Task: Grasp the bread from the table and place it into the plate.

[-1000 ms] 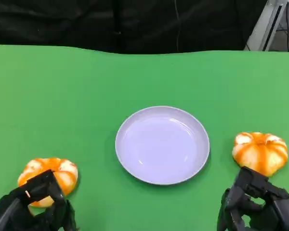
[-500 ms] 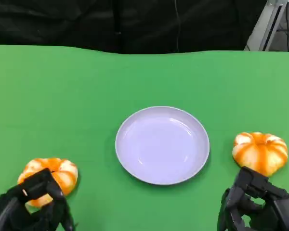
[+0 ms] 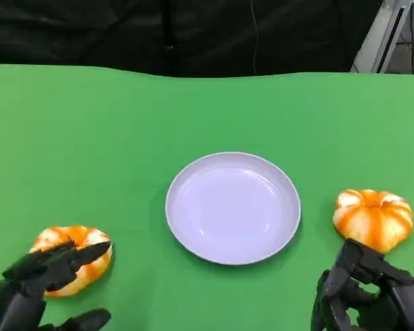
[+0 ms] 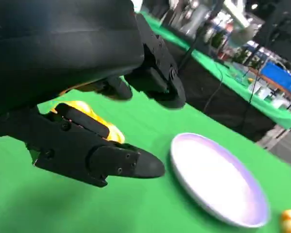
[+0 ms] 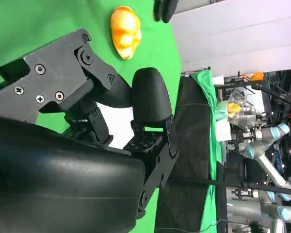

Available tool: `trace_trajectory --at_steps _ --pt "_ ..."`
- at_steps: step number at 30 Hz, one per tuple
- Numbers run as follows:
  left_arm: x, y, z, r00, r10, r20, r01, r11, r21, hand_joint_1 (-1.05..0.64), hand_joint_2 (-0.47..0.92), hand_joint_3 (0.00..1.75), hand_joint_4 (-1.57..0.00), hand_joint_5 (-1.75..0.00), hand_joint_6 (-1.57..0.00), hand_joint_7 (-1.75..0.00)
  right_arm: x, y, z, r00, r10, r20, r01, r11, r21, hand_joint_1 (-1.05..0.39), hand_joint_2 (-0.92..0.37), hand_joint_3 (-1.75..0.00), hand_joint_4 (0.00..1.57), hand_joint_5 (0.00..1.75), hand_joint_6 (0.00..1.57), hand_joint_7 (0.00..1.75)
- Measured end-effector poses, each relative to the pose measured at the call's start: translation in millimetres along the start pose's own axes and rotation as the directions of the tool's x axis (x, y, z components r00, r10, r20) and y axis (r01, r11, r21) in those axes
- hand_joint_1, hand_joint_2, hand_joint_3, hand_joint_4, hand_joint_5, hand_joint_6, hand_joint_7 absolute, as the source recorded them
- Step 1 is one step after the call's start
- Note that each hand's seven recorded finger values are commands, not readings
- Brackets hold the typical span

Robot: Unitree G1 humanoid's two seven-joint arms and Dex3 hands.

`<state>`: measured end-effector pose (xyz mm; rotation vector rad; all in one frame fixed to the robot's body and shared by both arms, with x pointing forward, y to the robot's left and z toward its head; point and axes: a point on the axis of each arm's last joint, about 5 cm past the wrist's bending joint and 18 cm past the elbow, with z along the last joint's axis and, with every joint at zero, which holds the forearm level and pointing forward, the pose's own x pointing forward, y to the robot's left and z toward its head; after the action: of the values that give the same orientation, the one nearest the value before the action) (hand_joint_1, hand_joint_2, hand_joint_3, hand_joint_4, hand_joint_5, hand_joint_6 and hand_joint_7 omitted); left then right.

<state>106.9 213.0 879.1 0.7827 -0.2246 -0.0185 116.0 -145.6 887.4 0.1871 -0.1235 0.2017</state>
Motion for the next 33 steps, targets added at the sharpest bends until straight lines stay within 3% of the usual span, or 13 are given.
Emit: trace_trajectory --at_steps 8,9,11,13,15,27,33 --pt "2 -3.5 -3.5 0.999 0.02 0.037 -0.023 0.996 0.085 -0.67 0.92 0.19 -0.17 -0.01 -0.45 0.0 0.5 0.3 0.1 1.0 0.001 0.002 -0.001 1.0 0.0 -0.11 -0.57 -1.22 0.85 1.75 0.68 1.69" --pt "2 -3.5 -3.5 0.999 0.021 0.039 -0.024 0.996 0.086 -0.75 0.92 0.17 -0.13 -0.01 -0.41 0.0 0.5 0.3 0.1 1.0 0.001 0.002 -0.001 1.0 0.0 -0.12 -0.57 -1.22 0.85 1.75 0.68 1.69" --pt "8 -3.7 -5.8 0.998 -0.061 0.017 0.056 0.973 0.222 -0.83 0.92 0.15 -0.1 0.0 -0.36 0.0 1.0 0.1 -0.3 1.0 0.0 0.001 0.0 1.0 -0.002 -0.13 -0.56 -1.22 0.85 1.75 0.68 1.69" --pt "18 -2.4 -11.0 0.984 -0.163 -0.07 0.177 0.894 0.411 -0.86 0.92 0.15 -0.09 0.0 -0.35 0.0 2.7 0.0 -0.2 1.0 0.002 0.005 -0.002 1.0 -0.005 -0.14 -0.56 -1.23 0.85 1.75 0.68 1.69" --pt "26 0.2 -13.0 0.977 -0.176 -0.117 0.211 0.846 0.49 -0.86 0.92 0.15 -0.09 0.0 -0.35 0.0 3.1 -0.4 -0.3 1.0 -0.001 0.005 0.001 1.0 -0.007 -0.14 -0.56 -1.23 0.85 1.75 0.68 1.7" --pt "33 -5.8 -13.5 0.966 -0.206 -0.154 0.257 0.819 0.512 -0.85 0.92 0.15 -0.11 -0.01 -0.36 0.0 3.6 -0.3 -0.4 1.0 -0.005 0.006 0.005 1.0 -0.007 -0.14 -0.55 -1.24 0.84 1.75 0.68 1.7" --pt "43 -12.9 -21.9 0.952 -0.206 -0.224 0.295 0.81 0.507 -0.81 0.92 0.15 -0.11 -0.01 -0.35 0.0 3.5 -0.5 -0.9 1.0 -0.005 0.003 0.005 1.0 -0.007 -0.13 -0.56 -1.23 0.85 1.75 0.69 1.69"
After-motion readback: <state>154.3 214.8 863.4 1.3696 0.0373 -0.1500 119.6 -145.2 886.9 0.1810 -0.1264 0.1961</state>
